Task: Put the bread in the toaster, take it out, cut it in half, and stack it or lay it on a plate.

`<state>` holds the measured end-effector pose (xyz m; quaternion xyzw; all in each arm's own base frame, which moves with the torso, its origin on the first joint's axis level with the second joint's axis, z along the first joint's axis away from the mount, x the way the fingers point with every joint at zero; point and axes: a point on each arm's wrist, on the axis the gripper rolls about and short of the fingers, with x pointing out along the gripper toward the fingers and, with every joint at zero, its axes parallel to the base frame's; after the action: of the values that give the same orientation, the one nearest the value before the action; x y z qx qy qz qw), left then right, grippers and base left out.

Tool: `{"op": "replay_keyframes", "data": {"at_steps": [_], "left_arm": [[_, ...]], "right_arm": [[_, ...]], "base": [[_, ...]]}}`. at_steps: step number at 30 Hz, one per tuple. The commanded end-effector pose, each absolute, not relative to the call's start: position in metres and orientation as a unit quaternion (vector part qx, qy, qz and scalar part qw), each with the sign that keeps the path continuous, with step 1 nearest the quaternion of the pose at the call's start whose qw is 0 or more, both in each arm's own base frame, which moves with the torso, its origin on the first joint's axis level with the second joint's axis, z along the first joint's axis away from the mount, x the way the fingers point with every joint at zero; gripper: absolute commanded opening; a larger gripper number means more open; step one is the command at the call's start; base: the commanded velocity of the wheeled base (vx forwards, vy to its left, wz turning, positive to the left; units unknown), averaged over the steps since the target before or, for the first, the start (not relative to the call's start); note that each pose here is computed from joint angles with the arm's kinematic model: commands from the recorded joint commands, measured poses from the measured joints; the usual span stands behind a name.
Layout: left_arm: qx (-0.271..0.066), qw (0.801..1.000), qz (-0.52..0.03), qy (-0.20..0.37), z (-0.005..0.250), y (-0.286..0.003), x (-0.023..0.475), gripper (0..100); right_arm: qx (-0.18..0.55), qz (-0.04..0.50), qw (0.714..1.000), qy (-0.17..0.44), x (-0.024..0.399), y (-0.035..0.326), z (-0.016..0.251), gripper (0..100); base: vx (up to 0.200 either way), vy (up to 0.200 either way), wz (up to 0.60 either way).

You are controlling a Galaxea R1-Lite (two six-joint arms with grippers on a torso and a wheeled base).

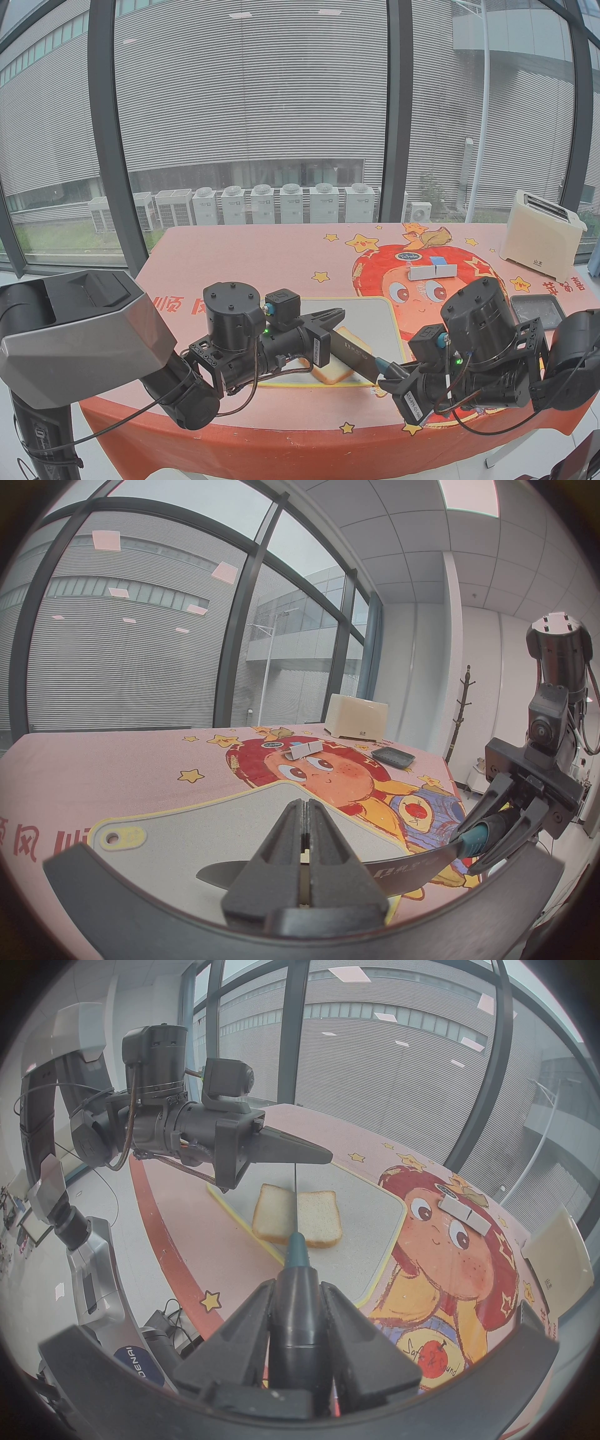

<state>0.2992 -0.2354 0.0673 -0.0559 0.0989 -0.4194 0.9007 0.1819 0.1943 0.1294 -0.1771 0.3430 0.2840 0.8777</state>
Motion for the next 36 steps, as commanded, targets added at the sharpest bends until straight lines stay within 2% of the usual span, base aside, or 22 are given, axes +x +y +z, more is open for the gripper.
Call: {"op": "replay_keyframes", "data": {"at_steps": [1, 36], "left_arm": [[-0.056, 0.905, -0.41, 0.103, 0.061, -0.232, 0.307, 0], [-0.056, 0.906, -0.407, 0.102, 0.061, -0.229, 0.309, 0]], "right_arm": [[-0.175, 0.28, 0.879, 0.343, 0.184, 0.194, 0.129, 0], [-0.187, 0.281, 0.869, 0.361, 0.183, 0.196, 0.118, 0]], "base": [[0.0, 0.0, 0.0], [0.0, 0.0, 0.0]]}}
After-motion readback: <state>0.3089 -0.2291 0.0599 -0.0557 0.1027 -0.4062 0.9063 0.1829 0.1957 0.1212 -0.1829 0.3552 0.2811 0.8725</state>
